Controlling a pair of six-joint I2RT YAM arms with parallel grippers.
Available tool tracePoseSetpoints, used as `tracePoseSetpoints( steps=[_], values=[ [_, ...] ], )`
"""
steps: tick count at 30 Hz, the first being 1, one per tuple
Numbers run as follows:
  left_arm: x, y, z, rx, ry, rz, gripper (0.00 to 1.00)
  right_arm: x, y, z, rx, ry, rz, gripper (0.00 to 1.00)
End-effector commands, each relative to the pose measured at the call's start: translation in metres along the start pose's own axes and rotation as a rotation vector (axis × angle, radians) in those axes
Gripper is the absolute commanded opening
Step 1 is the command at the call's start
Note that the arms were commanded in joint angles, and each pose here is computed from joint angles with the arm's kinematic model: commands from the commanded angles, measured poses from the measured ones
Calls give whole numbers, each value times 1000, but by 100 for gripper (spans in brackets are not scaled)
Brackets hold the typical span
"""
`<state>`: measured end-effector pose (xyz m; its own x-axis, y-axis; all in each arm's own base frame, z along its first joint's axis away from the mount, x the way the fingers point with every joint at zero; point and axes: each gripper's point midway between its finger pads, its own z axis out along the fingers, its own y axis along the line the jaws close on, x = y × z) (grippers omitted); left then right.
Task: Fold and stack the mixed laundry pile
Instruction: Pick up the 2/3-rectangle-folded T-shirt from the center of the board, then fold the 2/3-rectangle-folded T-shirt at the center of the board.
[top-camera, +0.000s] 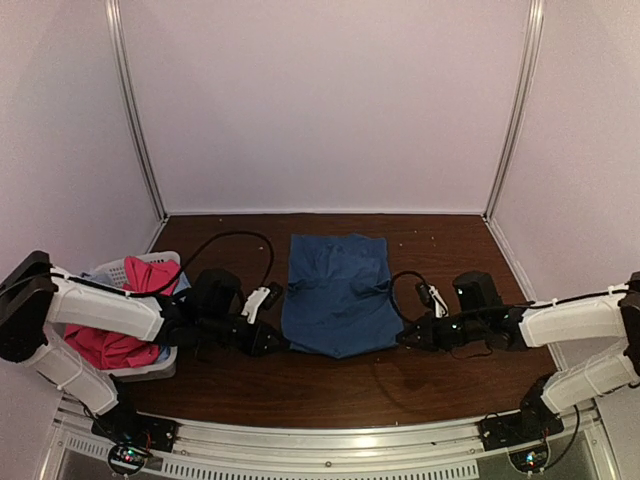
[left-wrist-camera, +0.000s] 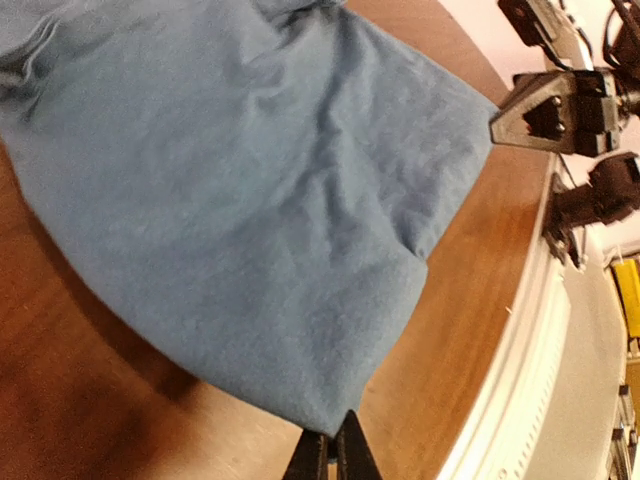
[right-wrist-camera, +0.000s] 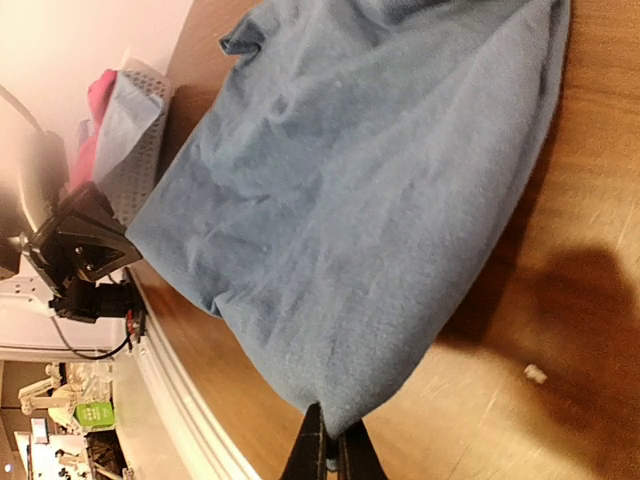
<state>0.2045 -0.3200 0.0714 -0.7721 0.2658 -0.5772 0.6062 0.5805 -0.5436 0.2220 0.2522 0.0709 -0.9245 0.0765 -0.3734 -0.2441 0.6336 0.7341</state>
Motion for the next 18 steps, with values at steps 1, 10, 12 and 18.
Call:
tracePoseSetpoints(
  steps=[1,10,12,18],
  values=[
    [9,-29,-31,32,-4,30,0,15,20,-26,-14,-17,63,0],
    [-61,-28,-72,-127,-130,59,0,-46,49,-55,59,-120,-37,0],
    [-83,-14,-79,-158,-180,36,0,-67,51,-54,73,-143,-65,0],
    [-148,24,-79,-231,-254,37,0,-140,43,-40,98,-192,-121,0]
  ],
)
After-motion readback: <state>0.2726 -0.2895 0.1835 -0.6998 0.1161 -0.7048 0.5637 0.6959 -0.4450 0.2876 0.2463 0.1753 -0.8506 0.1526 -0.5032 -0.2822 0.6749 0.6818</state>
